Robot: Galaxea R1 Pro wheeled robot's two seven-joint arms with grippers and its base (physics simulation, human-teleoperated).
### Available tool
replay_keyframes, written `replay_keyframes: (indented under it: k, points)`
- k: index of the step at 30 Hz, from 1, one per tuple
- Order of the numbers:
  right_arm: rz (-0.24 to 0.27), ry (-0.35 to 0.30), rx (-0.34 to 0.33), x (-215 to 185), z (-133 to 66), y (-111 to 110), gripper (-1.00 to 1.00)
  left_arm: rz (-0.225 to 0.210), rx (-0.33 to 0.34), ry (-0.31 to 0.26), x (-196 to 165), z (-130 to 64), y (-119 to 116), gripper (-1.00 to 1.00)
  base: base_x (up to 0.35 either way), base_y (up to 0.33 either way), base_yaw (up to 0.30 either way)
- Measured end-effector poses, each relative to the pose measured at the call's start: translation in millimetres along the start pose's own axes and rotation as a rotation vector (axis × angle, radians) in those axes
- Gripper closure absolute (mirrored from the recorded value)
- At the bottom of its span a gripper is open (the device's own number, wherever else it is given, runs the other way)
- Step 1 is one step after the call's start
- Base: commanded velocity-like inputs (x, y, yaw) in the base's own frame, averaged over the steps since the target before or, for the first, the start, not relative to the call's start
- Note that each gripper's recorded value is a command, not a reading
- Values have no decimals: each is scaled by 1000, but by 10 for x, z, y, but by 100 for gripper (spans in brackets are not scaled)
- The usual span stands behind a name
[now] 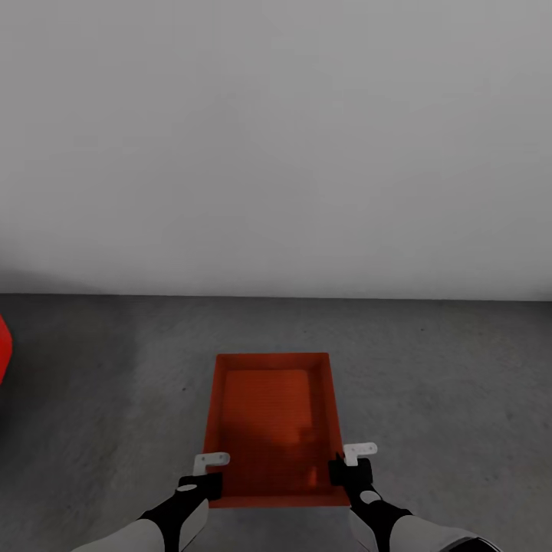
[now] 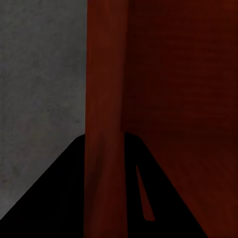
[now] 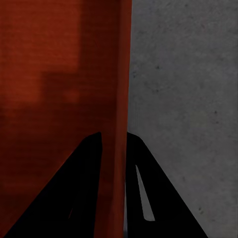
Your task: Move the two storage containers from the living room to the garage. In the garage, place one container on the floor and stack the other container on top of it (either order is fine).
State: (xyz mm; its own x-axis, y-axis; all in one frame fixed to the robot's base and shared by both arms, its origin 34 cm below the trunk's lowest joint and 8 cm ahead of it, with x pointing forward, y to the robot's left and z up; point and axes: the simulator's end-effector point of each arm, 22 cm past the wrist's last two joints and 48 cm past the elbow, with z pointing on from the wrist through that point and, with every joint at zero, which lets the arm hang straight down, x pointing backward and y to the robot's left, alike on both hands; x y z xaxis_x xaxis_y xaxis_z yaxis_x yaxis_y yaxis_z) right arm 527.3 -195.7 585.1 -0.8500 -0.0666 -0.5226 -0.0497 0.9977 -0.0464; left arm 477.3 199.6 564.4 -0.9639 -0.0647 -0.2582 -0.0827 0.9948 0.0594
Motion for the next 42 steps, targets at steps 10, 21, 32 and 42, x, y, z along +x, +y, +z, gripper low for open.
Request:
replay_keyframes:
  k: [10,21,32,42]
  points:
    - [1,0,0,25,98,3,100,1,0,0,-6,101,-9,100,0,0,0]
    - [-2,1,0,57,213,8,100,-2,0,1,1,219,-19,100,0,0,0]
    - [0,-1,1,98,331,12,100,-1,0,-1,1,345,-28,100,0,0,0]
    - [1,-2,1,143,444,18,100,0,1,-2,10,467,-36,100,0,0,0]
